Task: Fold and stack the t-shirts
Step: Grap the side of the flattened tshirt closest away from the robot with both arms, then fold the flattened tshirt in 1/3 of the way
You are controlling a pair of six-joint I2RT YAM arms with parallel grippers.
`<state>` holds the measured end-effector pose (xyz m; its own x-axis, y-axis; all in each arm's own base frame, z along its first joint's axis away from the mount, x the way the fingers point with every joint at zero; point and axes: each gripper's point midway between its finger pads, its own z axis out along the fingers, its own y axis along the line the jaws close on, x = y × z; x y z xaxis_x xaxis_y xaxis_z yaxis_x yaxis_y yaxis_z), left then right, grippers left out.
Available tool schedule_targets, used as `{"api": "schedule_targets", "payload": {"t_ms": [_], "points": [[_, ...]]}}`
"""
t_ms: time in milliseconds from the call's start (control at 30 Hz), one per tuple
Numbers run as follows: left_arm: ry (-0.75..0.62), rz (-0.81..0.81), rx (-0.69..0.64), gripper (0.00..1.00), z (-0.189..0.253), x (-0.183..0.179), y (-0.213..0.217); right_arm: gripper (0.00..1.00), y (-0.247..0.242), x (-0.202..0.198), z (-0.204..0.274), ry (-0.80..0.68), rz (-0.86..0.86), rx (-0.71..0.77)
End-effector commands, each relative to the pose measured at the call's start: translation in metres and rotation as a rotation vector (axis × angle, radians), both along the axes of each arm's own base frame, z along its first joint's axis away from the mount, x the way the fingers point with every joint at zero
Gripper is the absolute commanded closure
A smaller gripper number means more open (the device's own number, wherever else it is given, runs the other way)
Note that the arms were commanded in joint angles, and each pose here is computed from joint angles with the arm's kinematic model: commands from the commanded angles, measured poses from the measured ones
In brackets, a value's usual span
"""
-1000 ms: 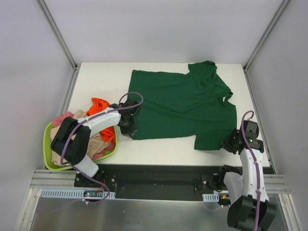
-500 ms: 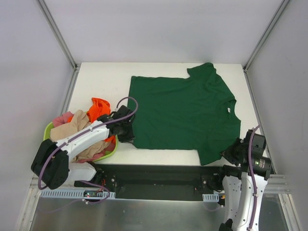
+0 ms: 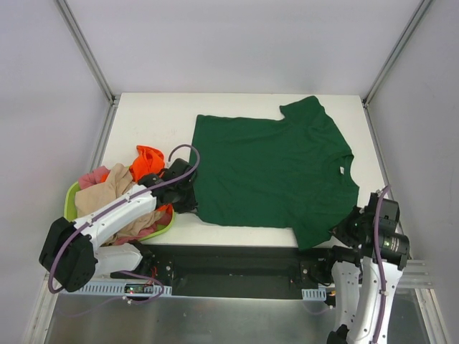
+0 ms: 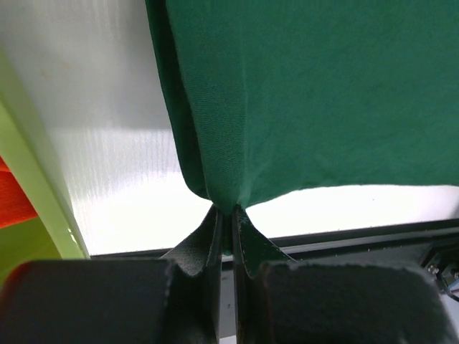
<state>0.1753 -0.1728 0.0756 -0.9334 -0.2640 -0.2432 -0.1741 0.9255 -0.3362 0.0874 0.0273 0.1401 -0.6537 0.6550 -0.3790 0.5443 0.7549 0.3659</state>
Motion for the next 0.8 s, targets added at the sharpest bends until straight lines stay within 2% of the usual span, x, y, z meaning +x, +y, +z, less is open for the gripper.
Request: {"api": "schedule_targets", "payload": {"t_ms": [0,333,767], "points": [[-0.034,0.045,0.056,1.00,0.010,0.018,0.004,0.99,0.002,0.018,0.010,-0.014,0.008,0.033],[-0.056,0.174,0.037,1.00,0.028,0.065,0.011,0.99,-0.009,0.078,0.022,-0.045,-0.009,0.062],[-0.054,0.226,0.033,1.00,0.032,0.111,0.013,0.99,-0.024,0.167,0.039,-0.095,-0.026,0.057]]}}
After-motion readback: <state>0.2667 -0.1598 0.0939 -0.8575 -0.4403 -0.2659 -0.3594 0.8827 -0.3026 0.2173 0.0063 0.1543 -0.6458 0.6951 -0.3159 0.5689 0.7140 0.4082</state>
